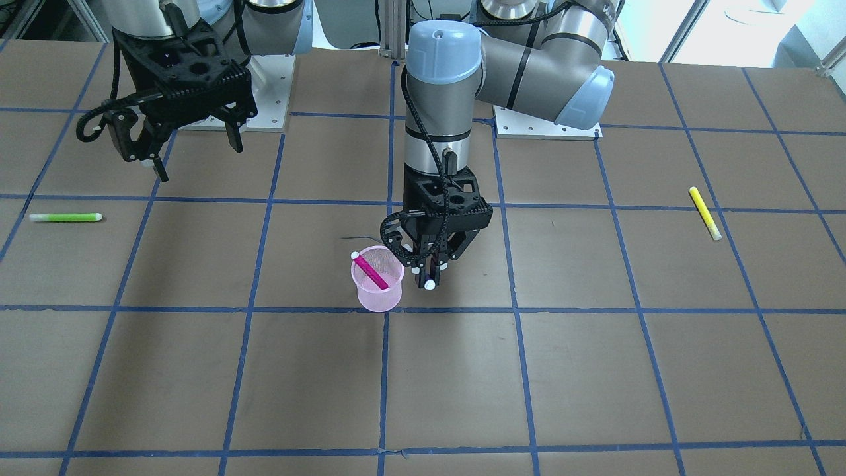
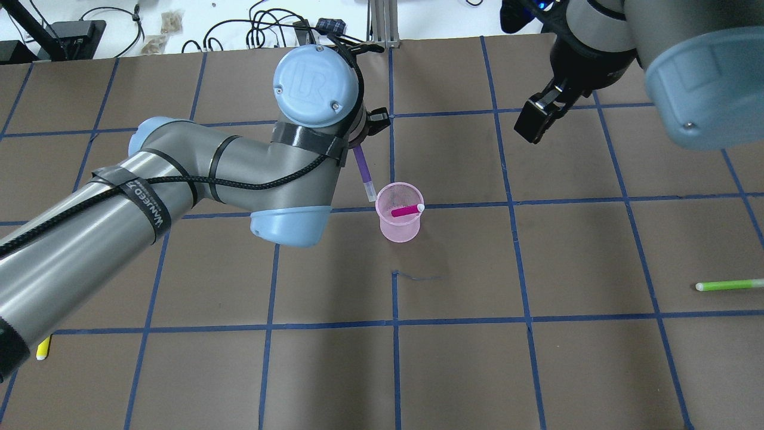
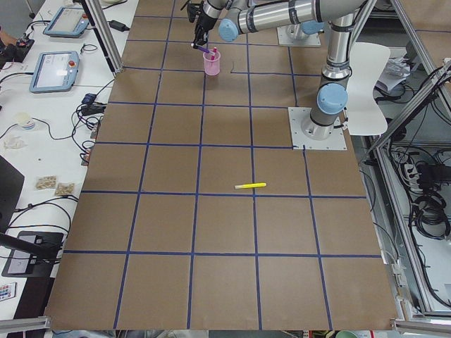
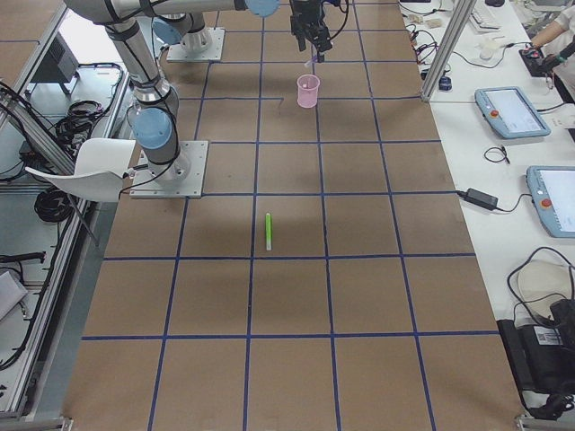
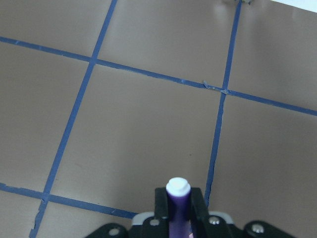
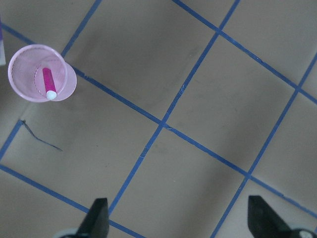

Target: Insert purple and pink pens into pink cup

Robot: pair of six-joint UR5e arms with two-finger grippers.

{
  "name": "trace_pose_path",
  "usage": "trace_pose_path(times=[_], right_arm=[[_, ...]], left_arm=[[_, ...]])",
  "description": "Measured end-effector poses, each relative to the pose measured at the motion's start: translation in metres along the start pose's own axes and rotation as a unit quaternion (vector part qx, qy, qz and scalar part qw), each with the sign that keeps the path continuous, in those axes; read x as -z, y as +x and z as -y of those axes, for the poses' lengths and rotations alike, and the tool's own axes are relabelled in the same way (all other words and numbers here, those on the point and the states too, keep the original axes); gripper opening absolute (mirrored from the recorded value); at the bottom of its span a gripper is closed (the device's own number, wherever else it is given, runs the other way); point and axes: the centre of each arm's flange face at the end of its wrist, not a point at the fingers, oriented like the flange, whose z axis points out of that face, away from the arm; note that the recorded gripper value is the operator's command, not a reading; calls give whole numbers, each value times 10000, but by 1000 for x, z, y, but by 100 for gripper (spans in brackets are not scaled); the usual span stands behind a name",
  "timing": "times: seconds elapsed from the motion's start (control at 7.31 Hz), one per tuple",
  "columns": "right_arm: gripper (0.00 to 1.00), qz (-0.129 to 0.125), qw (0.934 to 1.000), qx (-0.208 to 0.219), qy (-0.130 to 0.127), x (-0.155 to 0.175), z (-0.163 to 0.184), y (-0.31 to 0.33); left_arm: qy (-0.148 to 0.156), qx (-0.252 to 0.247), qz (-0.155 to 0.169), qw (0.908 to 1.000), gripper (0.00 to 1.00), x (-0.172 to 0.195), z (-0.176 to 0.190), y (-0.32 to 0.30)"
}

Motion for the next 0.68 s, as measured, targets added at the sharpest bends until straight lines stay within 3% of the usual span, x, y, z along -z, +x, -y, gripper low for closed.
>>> trace_pose_path(times=[0.14,0.27,0.68], right_arm=[[100,18,9966,-821,33,4,-3,-1],[100,31,9874,-1582,80,10,-8,-4],[100,63,9555,-2946,119,17,-15,-7]], left_arm=[[-3,58,-32,10000,0,-5,-6,7],[-23,63,-39,10000,0,-9,-12,12],[-103,4,-8,9999,0,-17,-26,17]])
